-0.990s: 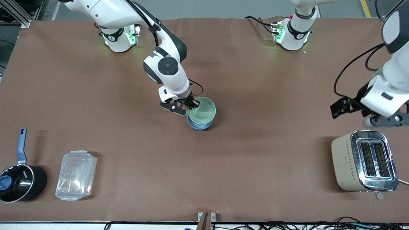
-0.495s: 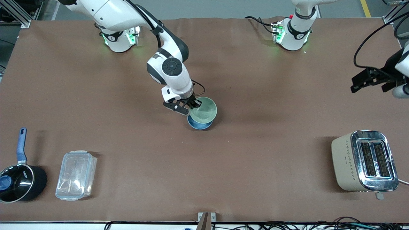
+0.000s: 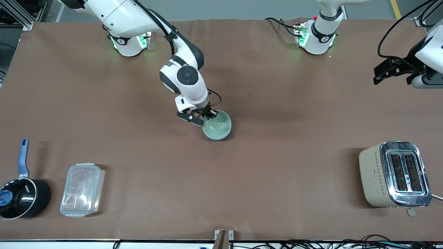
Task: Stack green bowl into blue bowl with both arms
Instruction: 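Open the right gripper and lift it away from the stacked bowls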
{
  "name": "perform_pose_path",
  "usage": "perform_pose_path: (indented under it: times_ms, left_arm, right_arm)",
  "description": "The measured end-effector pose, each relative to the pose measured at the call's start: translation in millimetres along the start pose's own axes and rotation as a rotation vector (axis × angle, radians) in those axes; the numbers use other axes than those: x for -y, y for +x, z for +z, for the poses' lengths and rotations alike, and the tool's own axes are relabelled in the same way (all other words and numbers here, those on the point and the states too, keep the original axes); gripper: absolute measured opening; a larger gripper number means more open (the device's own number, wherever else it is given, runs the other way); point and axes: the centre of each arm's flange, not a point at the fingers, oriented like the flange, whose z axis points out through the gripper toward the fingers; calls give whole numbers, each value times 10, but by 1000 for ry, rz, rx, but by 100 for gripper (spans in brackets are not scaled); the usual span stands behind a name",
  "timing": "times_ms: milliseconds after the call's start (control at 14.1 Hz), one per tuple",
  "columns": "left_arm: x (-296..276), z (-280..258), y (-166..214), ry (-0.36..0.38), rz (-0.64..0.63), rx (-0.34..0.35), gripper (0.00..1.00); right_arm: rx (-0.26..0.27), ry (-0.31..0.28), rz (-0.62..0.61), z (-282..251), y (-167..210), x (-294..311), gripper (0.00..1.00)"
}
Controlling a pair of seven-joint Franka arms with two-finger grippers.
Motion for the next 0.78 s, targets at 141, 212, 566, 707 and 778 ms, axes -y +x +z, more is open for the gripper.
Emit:
perform_pose_path:
  times_ms: [141, 212, 566, 707, 778]
  left_arm:
    - [-34, 24, 4, -1, 7, 2, 100]
    - [-68, 29, 3, -2, 13, 2, 100]
    - [-133, 98, -13, -4, 24, 17, 100]
    - [-154, 126, -14, -19, 25, 19, 100]
    - [-157, 136, -12, -21, 26, 18, 100]
  right_arm:
    - [-10, 16, 11, -75, 83, 30, 53]
    - [-21, 33, 22, -164, 172, 59, 63]
    - [-145, -28, 78, -1264, 918, -265, 100]
    - [-197, -72, 32, -1845, 1274, -649, 100]
    - [-209, -104, 3, -2085, 1443, -878, 100]
